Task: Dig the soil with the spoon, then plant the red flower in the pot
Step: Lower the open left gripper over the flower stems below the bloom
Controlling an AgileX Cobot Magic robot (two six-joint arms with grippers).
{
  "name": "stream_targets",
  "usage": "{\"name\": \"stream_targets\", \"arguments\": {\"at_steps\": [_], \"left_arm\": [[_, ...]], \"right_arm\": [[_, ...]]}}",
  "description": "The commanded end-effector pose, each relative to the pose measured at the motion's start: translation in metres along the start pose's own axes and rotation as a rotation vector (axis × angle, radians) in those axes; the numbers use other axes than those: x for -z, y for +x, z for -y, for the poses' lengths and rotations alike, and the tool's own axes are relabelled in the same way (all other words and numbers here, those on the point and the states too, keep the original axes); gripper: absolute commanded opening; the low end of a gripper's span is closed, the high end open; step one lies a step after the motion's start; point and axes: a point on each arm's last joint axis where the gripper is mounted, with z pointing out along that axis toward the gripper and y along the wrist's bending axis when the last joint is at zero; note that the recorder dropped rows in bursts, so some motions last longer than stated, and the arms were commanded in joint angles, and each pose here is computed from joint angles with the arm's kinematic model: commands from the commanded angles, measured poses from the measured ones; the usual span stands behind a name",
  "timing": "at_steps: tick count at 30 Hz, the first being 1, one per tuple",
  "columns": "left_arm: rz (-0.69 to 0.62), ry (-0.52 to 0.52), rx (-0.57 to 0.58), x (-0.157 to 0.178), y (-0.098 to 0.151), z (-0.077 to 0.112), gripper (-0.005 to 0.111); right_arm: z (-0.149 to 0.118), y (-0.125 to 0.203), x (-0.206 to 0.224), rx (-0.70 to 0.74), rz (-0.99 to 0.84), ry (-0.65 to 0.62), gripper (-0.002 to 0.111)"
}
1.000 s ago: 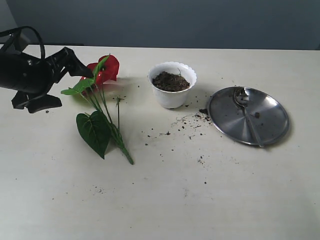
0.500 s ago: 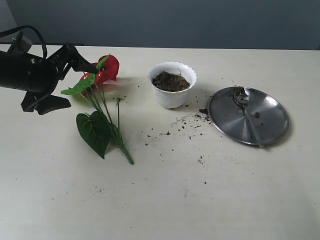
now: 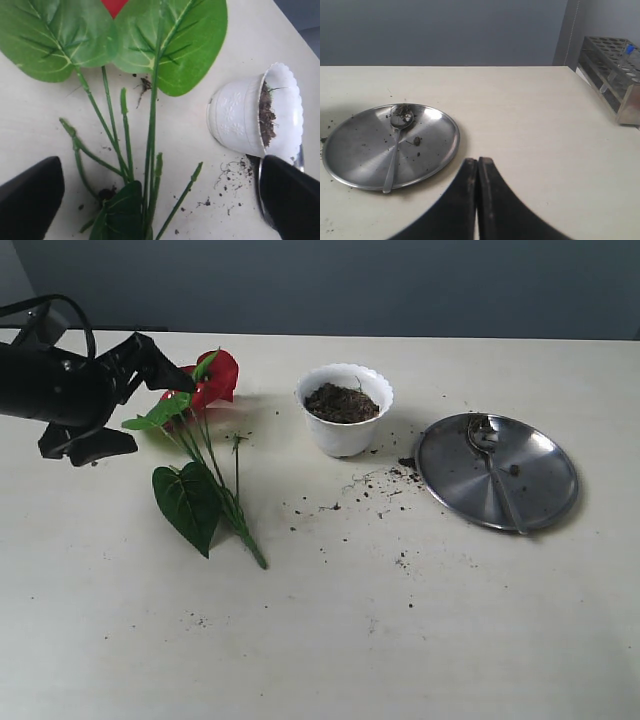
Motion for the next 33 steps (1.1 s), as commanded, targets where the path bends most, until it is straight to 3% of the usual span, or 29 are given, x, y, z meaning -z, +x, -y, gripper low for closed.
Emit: {"name": "stream_targets", "arguments": {"at_steps": [1, 9, 19, 29, 33], "left_arm": [[-0.032, -0.024, 0.024, -0.011, 0.002, -0.008, 0.103], [-0.061, -0.027, 0.027, -0.027, -0.009, -0.009, 0.103], [-0.085, -0.071, -0.019, -0.053, -0.015, 0.019, 0.103], [-0.137, -0.346, -0.145, -0.058, -0.029, 0.020, 0.103], [-0.140, -0.356, -0.172, -0.055, -0.036, 0.028, 0.103]], "right_arm": [[0.000, -0.001, 0.000, 0.004, 0.015, 0.006, -0.001], [0.000, -0.001, 0.000, 0.004, 0.015, 0.006, -0.001], [0.000, 0.000, 0.000, 0.000, 0.011, 0.004, -0.001], [0.000, 0.000, 0.000, 0.000, 0.011, 0.004, -0.001], [0.000, 0.000, 0.000, 0.000, 0.011, 0.004, -0.001]]}}
